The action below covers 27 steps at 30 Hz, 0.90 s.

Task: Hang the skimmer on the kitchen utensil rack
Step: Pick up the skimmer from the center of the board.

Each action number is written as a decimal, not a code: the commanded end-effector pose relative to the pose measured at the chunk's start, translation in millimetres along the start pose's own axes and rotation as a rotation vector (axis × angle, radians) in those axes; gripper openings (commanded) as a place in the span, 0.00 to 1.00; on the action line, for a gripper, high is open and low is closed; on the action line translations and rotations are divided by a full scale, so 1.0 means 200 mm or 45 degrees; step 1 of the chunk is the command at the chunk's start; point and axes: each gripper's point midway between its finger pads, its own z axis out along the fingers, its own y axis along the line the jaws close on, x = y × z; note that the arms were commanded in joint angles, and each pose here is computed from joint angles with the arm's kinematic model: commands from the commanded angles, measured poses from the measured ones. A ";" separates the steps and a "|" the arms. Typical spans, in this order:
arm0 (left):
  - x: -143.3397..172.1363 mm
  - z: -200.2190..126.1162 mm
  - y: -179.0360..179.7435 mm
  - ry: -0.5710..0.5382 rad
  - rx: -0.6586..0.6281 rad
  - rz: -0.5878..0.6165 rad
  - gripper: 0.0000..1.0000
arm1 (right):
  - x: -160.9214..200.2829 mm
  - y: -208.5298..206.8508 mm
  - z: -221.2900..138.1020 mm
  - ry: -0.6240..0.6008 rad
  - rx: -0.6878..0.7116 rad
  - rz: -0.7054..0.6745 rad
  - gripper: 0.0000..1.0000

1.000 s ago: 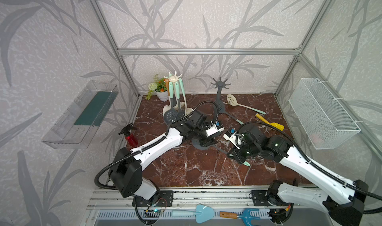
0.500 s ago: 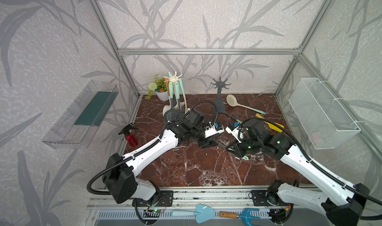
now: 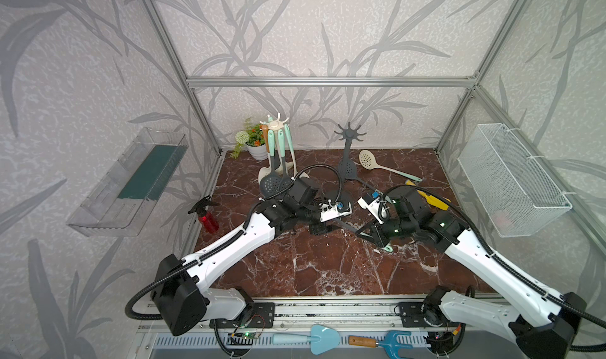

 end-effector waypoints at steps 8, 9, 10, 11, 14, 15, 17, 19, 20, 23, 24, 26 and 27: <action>0.02 0.07 0.09 0.091 -0.266 0.313 0.41 | -0.06 0.06 -0.03 -0.066 -0.147 0.059 0.00; 0.02 0.07 0.08 0.101 -0.278 0.352 0.38 | -0.07 0.07 -0.03 -0.073 -0.164 0.073 0.00; 0.02 0.08 0.07 0.108 -0.280 0.376 0.36 | -0.07 0.07 -0.03 -0.080 -0.179 0.084 0.00; 0.03 0.08 0.06 0.116 -0.283 0.402 0.34 | -0.08 0.07 -0.04 -0.087 -0.201 0.101 0.00; 0.04 0.08 0.04 0.133 -0.287 0.439 0.30 | -0.09 0.06 -0.04 -0.092 -0.248 0.139 0.00; 0.04 0.08 0.04 0.139 -0.288 0.447 0.28 | -0.09 0.06 -0.04 -0.092 -0.256 0.147 0.00; 0.04 0.08 0.02 0.148 -0.290 0.471 0.23 | -0.09 0.05 -0.04 -0.089 -0.265 0.159 0.00; 0.04 0.08 0.01 0.152 -0.287 0.484 0.18 | -0.10 0.04 -0.04 -0.086 -0.268 0.174 0.00; 0.04 0.08 0.00 0.153 -0.281 0.484 0.15 | -0.11 0.04 -0.04 -0.085 -0.272 0.181 0.00; 0.03 0.08 0.00 0.154 -0.273 0.469 0.09 | -0.14 0.03 -0.05 -0.098 -0.263 0.195 0.00; 0.03 0.08 0.00 0.150 -0.274 0.457 0.07 | -0.16 0.02 -0.06 -0.114 -0.255 0.195 0.02; 0.03 0.08 -0.01 0.150 -0.261 0.432 0.02 | -0.21 0.00 -0.10 -0.153 -0.228 0.203 0.11; 0.03 0.08 -0.02 0.149 -0.254 0.410 0.00 | -0.23 -0.02 -0.12 -0.182 -0.216 0.206 0.18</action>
